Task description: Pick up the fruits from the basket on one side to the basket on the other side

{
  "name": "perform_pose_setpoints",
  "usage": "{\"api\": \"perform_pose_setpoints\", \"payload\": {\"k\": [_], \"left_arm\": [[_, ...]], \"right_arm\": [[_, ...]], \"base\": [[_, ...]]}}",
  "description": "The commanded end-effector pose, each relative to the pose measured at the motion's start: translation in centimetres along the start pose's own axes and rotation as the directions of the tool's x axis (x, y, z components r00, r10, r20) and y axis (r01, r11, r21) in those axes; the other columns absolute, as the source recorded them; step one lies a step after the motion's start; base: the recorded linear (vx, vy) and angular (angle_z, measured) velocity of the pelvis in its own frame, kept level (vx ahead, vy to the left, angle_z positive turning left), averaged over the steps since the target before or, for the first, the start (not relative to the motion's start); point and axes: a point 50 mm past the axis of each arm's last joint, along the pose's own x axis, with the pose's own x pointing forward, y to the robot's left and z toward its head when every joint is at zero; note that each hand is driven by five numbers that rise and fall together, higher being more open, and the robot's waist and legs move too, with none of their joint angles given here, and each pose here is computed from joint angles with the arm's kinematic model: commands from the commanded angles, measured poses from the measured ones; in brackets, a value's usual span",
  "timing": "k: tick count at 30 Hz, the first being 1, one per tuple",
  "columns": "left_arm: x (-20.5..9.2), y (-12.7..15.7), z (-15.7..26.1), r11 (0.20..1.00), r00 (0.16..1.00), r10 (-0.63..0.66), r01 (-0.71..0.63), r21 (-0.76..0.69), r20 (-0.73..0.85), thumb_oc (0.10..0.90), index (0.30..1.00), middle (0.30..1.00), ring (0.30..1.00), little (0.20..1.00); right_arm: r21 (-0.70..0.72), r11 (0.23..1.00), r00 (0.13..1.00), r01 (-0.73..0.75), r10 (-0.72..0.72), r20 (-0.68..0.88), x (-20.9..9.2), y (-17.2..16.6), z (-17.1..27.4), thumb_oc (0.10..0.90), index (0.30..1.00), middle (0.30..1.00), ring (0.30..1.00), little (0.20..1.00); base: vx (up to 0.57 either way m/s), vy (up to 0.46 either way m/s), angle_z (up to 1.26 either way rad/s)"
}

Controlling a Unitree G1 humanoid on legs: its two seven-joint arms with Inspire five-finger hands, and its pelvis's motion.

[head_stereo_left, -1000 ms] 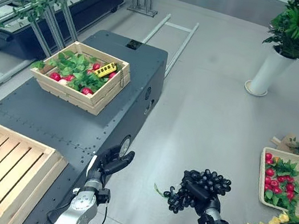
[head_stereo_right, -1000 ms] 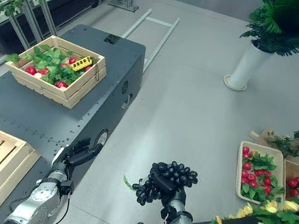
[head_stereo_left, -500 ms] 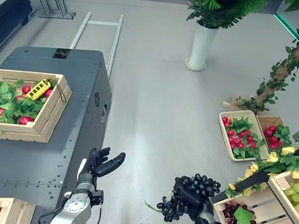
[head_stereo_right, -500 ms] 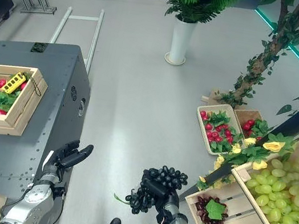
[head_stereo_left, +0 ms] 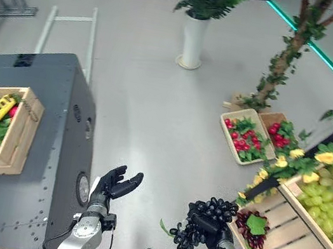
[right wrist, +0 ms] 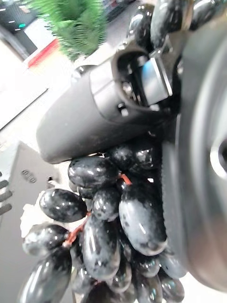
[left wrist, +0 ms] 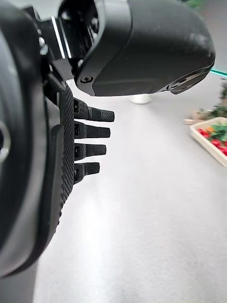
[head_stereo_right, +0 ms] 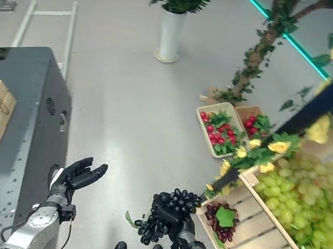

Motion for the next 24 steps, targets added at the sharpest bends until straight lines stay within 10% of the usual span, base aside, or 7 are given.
{"api": "perform_pose_setpoints", "payload": {"k": [1,24], "left_arm": [[1.0,1.9,5.5,0.998,0.96,0.045,-0.052,0.02,0.275,0.8,0.9,0.9,0.9,0.9],[0.8,1.0,4.5,0.98,0.96,0.16,-0.127,-0.15,0.232,0.8,0.9,0.9,0.9,0.9]], "right_arm": [[-0.02,0.975,0.965,-0.221,0.221,0.14,1.2,3.5,3.3,0.4,0.3,0.3,0.3,0.3],[0.032,0.99,0.968,-0.139,0.129,0.214,0.9,3.1,3.3,0.4,0.3,0.3,0.3,0.3]], "base": [[-0.07,-0.014,-1.36],[0.02,-0.186,-0.31]]}}
